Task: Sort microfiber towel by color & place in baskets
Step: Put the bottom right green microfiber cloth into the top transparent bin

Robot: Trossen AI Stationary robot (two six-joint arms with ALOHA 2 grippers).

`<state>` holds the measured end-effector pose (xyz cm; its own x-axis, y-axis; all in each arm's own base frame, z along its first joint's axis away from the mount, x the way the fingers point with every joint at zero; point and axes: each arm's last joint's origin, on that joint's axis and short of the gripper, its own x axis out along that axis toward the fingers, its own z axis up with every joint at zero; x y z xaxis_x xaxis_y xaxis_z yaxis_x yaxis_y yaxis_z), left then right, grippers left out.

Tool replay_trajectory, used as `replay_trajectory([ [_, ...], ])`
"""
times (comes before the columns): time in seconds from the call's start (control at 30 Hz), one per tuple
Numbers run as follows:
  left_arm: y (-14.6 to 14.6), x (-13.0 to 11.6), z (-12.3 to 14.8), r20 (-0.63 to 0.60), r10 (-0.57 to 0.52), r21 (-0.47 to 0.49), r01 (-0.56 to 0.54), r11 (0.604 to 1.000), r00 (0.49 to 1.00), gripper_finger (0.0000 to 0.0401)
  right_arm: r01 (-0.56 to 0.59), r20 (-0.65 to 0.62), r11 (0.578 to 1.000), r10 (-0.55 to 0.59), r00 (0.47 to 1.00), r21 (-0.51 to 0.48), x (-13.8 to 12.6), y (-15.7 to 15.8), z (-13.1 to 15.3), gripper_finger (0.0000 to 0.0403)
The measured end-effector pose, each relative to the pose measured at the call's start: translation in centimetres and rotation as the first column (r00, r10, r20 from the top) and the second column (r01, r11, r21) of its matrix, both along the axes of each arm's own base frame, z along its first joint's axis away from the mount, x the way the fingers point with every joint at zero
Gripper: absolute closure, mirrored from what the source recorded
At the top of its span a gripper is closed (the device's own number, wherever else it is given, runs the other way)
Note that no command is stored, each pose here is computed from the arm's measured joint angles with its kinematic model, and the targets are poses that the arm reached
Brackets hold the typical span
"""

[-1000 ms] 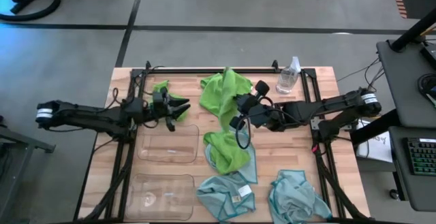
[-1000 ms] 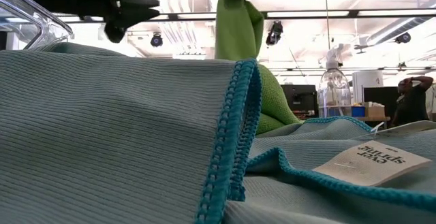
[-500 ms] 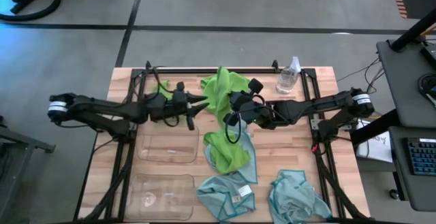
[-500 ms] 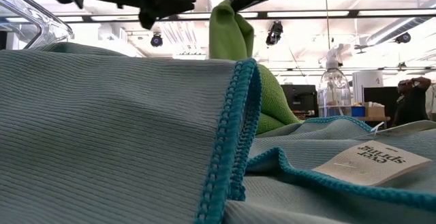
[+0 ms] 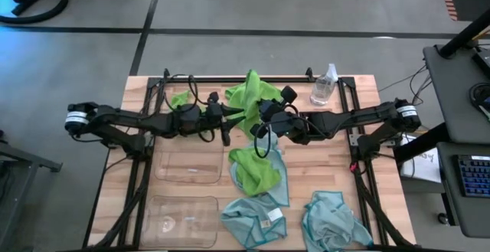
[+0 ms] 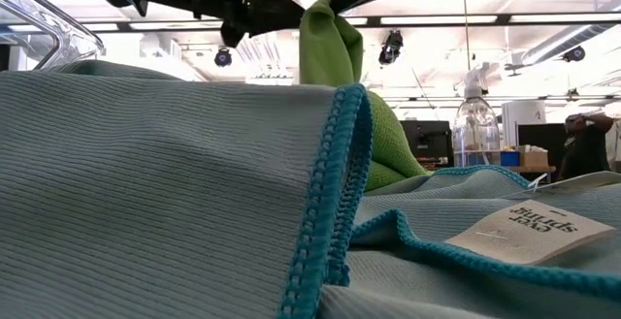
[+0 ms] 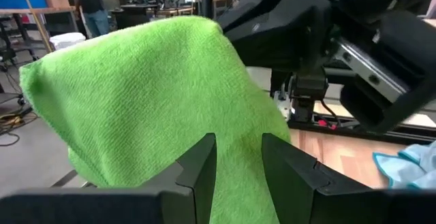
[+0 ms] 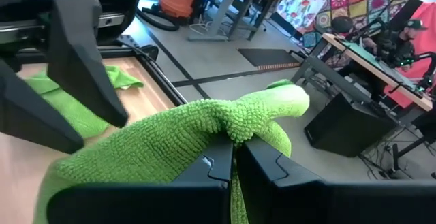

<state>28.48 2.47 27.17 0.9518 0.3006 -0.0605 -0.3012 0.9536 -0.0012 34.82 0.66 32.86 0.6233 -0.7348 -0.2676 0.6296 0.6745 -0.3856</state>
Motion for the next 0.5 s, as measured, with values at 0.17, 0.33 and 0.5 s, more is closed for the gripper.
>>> replay_trajectory([
  [0.17, 0.1, 0.0, 0.0, -0.001, 0.005, -0.003, -0.005, 1.000, 1.000, 0.0298, 0.003, -0.001, 1.000, -0.003, 1.000, 0.000, 0.1, -0.1, -0.1, 0.0394],
  [0.33, 0.0, 0.0, 0.0, 0.006, -0.047, -0.022, 0.047, 0.999, 0.999, 0.0298, 0.018, 0.004, 1.000, -0.018, 1.000, 0.005, 0.2, -0.5, -0.2, 0.0394],
  [0.5, 0.0, 0.0, 0.0, 0.006, -0.046, -0.024, 0.046, 0.999, 0.999, 0.0298, 0.035, 0.016, 0.999, -0.035, 0.999, 0.010, 0.2, -1.1, -0.1, 0.0394],
])
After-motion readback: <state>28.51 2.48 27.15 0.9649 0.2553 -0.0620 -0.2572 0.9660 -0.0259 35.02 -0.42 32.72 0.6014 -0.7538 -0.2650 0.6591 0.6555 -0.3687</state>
